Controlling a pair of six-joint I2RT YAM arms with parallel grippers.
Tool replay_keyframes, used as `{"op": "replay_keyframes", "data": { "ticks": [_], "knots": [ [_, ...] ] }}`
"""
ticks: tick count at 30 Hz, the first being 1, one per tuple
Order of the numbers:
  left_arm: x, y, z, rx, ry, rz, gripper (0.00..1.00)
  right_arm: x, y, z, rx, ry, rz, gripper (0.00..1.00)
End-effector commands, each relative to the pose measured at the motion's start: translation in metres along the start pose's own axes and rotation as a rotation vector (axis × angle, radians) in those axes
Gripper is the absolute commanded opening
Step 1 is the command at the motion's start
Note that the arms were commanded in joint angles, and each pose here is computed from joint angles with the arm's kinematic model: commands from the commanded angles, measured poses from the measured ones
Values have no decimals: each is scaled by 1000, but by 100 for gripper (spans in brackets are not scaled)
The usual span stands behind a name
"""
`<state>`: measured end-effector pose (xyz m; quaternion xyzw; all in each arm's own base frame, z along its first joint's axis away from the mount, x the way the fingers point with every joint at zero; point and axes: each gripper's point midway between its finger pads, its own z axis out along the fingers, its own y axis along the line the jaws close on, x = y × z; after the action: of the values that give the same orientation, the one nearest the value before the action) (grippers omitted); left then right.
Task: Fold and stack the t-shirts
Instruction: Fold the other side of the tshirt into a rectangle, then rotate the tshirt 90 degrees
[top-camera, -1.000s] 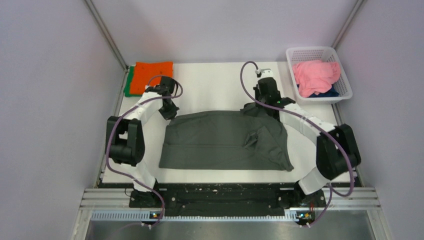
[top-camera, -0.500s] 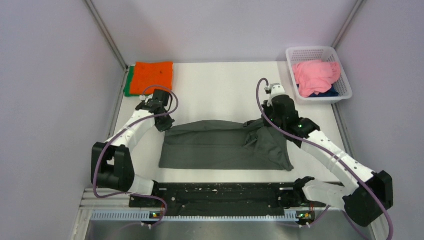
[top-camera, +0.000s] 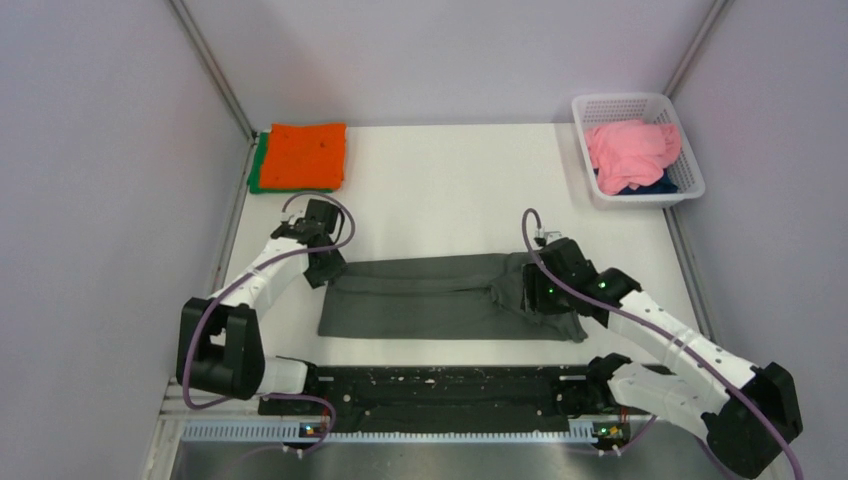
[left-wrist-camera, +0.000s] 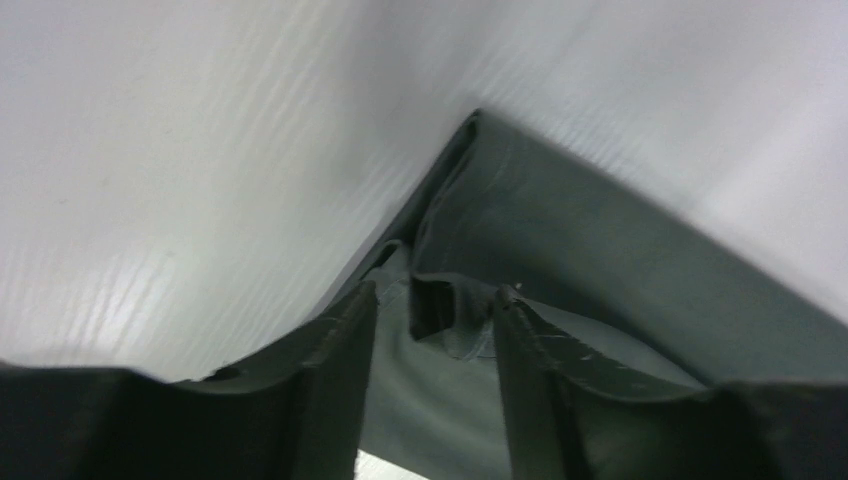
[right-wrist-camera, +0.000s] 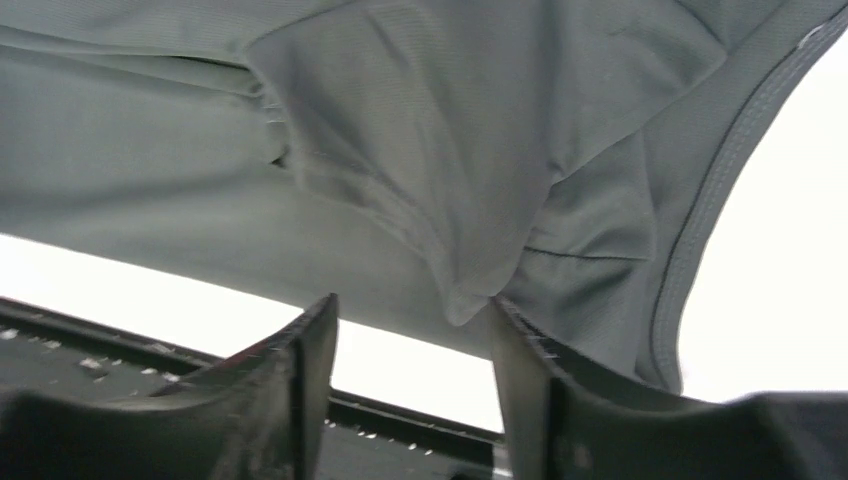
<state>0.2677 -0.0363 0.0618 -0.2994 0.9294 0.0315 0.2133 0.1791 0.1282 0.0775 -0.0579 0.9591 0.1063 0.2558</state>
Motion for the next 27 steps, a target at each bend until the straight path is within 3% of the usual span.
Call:
{"op": "replay_keyframes", "data": {
  "ticks": [1, 5, 6, 12, 15, 22, 27],
  "knots": [
    [-9, 26, -18, -93, -72, -33, 56, -22, 26, -28, -124, -92, 31, 66],
    [-20, 5, -36, 19, -88, -66, 64, -51, 25, -36, -95, -202, 72, 97],
    [-22, -5, -40, 68, -84, -68, 67, -55, 25, -35, -92, -218, 94, 98],
    [-18, -79, -60, 421, -14, -13, 80, -52, 35, -4, -130, -207, 187, 99],
    [-6, -106, -51, 519, 58, 39, 83, -46, 29, 17, -87, -170, 233, 99],
    [42, -79, -1, 380, 233, 88, 83, -1, 3, 56, -43, 27, 413, 98],
    [71, -43, 18, 261, 274, 79, 83, 5, -14, 70, -28, 46, 484, 98]
  ]
}}
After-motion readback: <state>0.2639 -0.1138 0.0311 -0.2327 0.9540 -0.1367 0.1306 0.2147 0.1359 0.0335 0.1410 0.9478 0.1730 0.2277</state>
